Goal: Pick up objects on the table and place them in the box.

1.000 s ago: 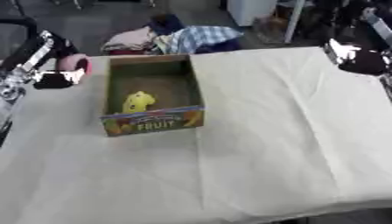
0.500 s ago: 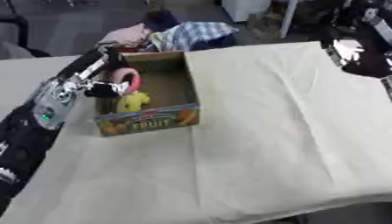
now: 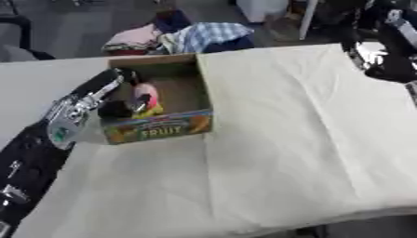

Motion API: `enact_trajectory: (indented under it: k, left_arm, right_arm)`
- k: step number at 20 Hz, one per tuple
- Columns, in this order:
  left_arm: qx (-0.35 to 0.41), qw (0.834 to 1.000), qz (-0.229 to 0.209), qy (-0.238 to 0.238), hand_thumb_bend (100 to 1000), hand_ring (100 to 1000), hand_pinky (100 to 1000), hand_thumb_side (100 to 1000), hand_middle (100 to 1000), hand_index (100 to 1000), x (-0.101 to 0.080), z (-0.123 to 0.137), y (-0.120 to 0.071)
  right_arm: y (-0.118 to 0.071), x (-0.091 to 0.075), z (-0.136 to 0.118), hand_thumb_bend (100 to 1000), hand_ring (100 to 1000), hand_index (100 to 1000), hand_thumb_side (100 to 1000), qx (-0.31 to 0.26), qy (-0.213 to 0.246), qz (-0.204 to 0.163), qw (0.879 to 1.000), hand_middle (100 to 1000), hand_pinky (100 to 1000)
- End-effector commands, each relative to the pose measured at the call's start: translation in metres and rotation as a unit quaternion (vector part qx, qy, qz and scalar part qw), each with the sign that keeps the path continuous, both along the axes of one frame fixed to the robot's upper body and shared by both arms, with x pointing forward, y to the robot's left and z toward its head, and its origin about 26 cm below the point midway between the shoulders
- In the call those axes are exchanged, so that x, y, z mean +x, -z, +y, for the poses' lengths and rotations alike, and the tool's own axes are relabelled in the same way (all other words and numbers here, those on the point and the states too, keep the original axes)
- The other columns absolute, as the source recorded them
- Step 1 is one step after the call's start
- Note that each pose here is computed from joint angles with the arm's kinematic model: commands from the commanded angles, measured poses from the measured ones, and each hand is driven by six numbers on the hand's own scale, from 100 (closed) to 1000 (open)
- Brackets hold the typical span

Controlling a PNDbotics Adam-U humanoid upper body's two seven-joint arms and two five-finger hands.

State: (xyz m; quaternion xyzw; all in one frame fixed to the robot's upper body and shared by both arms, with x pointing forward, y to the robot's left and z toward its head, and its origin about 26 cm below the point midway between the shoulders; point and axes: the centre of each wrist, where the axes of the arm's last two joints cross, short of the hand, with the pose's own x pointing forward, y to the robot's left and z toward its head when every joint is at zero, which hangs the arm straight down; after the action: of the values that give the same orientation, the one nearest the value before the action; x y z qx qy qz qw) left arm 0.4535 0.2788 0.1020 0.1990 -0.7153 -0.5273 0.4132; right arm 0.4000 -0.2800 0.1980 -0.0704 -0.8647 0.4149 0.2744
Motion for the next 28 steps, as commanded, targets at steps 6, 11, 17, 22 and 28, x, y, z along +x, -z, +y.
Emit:
enact_trajectory:
  k: [6, 11, 17, 22, 28]
  left_arm:
    - [-0.149, 0.987, -0.058, 0.031, 328, 797, 1000, 941, 789, 882, -0.013, 0.005, -0.065]
    - [-0.283, 0.954, -0.054, 0.086, 220, 719, 1000, 817, 701, 828, -0.059, 0.013, -0.105]
    - [-0.374, 0.922, -0.021, 0.1, 209, 697, 1000, 792, 678, 819, -0.125, 0.03, -0.11]
    - [-0.405, 0.912, -0.007, 0.064, 213, 689, 1000, 798, 671, 817, -0.158, 0.038, -0.092]
    - [-0.428, 0.904, 0.004, 0.024, 230, 680, 1000, 804, 658, 811, -0.169, 0.039, -0.072]
  right_arm:
    - [-0.004, -0.001, -0.008, 100, 588, 866, 599, 0.0, 0.005, -0.005, 1.0, 707, 520]
    - [0.004, -0.003, -0.018, 100, 583, 864, 593, 0.012, 0.018, 0.008, 1.0, 701, 513]
    - [0.018, -0.011, -0.032, 100, 577, 850, 598, 0.05, 0.042, 0.026, 0.998, 681, 501]
    - [0.032, -0.02, -0.037, 100, 559, 835, 609, 0.099, 0.061, 0.045, 0.992, 657, 486]
    - [0.05, -0.03, -0.036, 100, 545, 824, 620, 0.142, 0.074, 0.076, 0.984, 637, 475]
